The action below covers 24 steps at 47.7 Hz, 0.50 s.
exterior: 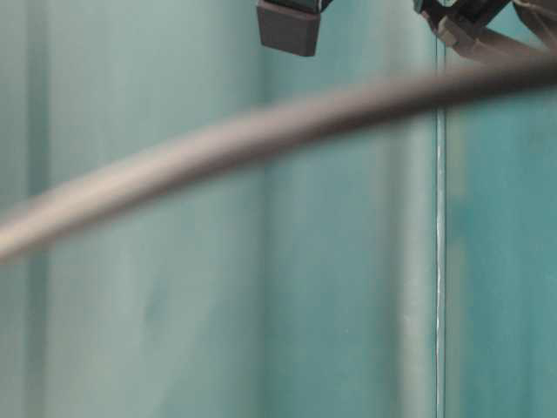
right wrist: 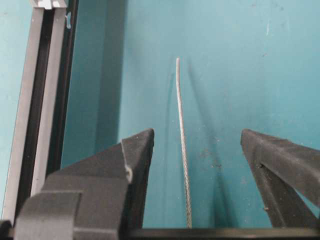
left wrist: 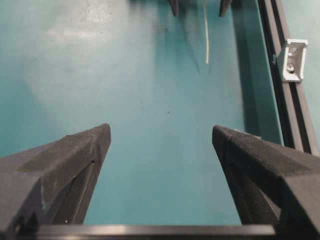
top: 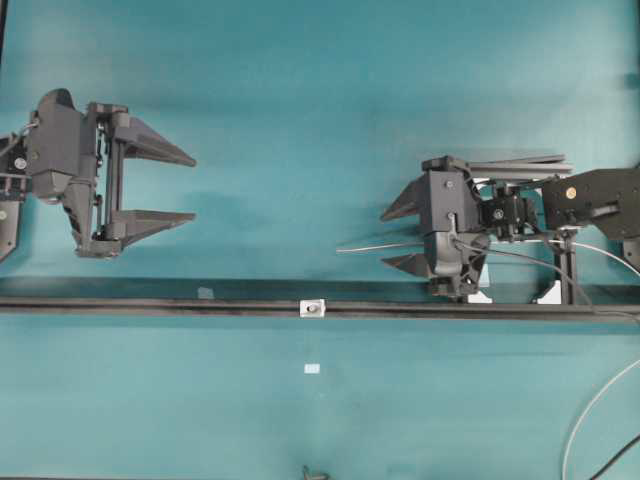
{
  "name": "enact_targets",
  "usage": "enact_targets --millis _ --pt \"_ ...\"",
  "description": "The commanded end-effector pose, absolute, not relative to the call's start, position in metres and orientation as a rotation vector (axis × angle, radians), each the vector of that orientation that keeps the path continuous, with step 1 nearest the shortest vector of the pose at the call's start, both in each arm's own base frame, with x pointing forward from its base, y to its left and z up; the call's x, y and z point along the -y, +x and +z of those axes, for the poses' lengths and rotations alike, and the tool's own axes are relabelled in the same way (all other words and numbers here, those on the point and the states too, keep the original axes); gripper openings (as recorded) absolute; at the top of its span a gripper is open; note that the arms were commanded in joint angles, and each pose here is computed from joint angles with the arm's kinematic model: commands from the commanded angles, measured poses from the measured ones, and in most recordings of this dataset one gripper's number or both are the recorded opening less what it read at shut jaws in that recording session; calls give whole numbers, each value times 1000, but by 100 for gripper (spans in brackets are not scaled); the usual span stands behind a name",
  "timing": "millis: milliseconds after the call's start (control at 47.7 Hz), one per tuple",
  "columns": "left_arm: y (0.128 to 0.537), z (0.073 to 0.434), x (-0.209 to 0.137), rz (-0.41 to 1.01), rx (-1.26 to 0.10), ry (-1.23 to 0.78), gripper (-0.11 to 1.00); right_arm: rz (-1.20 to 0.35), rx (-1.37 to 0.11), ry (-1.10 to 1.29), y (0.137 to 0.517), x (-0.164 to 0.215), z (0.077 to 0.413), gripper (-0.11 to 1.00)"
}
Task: Insert the wire through the hole in the metal fitting marked with a red label.
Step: 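Lower the open right gripper around the grey wire end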
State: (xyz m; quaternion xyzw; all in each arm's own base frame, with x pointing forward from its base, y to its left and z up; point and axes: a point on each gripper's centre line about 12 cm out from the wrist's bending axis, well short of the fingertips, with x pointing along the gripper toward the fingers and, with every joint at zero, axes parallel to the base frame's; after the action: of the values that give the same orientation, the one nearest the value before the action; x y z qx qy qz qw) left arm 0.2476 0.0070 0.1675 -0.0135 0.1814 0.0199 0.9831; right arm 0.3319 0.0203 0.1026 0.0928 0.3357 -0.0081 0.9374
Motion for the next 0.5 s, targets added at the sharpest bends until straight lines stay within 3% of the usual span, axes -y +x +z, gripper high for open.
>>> enact_targets --millis 0,63,210,294,378,483 --pt "249 171 -7 42 -349 -27 54 -11 -651 191 338 -21 111 74" --pt "249 171 -7 42 -348 -27 54 -11 -651 191 338 -21 111 67" --pt "249 171 -8 44 -348 -29 54 -11 -649 191 338 -21 111 26" --pt "249 171 -8 43 -348 -30 54 -11 -649 191 338 -21 111 8" --pt "249 171 -8 44 -348 -30 54 -11 -654 189 337 -21 110 -1" --pt "249 171 -8 43 -348 -30 54 -12 -657 191 337 -21 110 -1"
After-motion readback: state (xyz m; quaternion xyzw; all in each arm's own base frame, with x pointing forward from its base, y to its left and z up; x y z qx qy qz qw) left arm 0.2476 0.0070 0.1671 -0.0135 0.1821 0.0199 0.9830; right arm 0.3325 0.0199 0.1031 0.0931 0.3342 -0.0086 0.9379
